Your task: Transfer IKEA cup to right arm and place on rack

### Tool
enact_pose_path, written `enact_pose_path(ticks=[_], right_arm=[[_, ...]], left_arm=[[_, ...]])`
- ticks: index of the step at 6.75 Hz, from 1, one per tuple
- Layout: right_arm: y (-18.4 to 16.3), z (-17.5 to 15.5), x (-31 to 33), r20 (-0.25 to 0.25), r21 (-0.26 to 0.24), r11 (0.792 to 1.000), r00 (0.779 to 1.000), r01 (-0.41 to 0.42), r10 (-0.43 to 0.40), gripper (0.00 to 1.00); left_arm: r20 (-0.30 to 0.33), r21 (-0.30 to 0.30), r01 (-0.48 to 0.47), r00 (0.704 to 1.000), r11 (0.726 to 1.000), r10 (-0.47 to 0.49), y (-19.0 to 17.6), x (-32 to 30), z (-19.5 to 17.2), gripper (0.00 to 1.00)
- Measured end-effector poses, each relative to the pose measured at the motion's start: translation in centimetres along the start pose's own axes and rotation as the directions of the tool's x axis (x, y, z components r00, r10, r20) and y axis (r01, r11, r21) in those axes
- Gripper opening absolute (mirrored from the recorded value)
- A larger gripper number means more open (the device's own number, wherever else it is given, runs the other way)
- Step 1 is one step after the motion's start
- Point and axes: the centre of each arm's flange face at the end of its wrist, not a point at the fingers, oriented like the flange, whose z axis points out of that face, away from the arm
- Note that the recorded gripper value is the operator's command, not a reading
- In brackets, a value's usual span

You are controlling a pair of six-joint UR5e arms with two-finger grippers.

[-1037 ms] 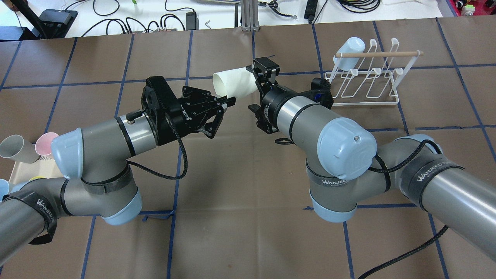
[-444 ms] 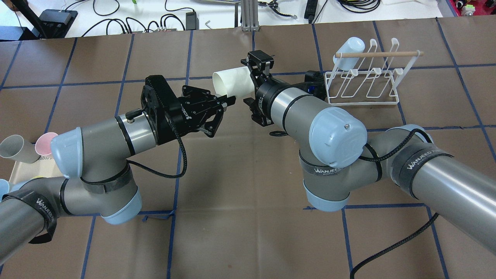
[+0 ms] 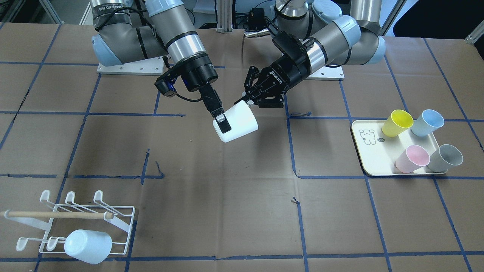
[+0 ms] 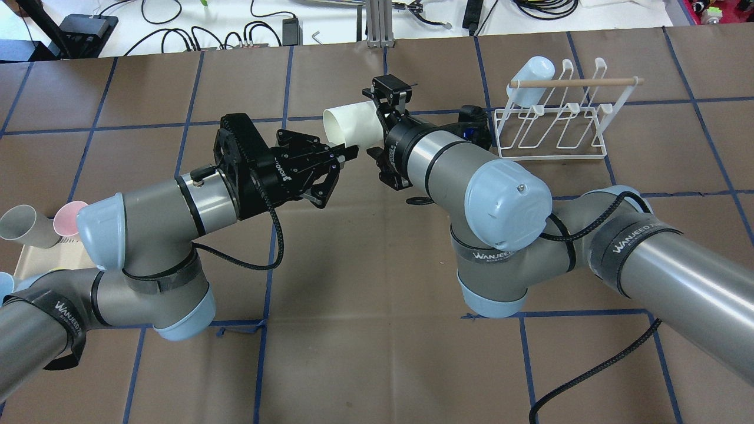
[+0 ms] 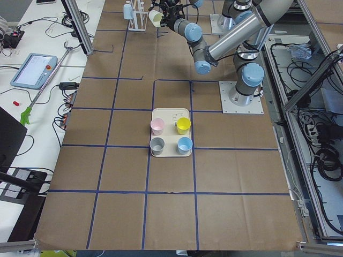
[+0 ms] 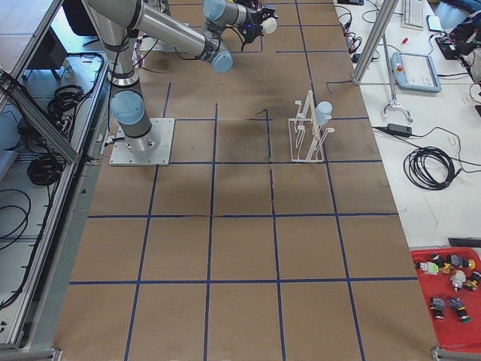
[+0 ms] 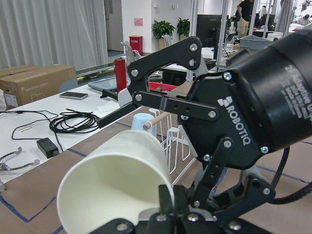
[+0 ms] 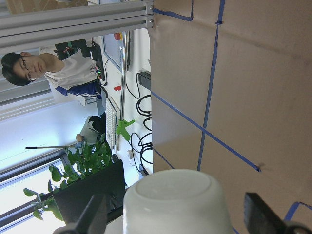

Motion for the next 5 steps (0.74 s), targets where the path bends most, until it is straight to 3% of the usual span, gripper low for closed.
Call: enact_pose_path(ticks=[1,5], right_arm=[[0.06,0.01,0.01,0.000,-0.001,1.000,1.000,0.002,-0.002,0.98],[0.13,-0.03,-0.02,0.003,-0.003,1.000,1.000,0.008,-0.008,0.62]], left_arm=[[0.000,0.000,0.000,1.000,1.000,0.000,0.00,0.00,0.00,0.04],[0.000,0.000,-0.002,1.000,1.000,0.002,-0.01,0.00,-0.01,0.04]])
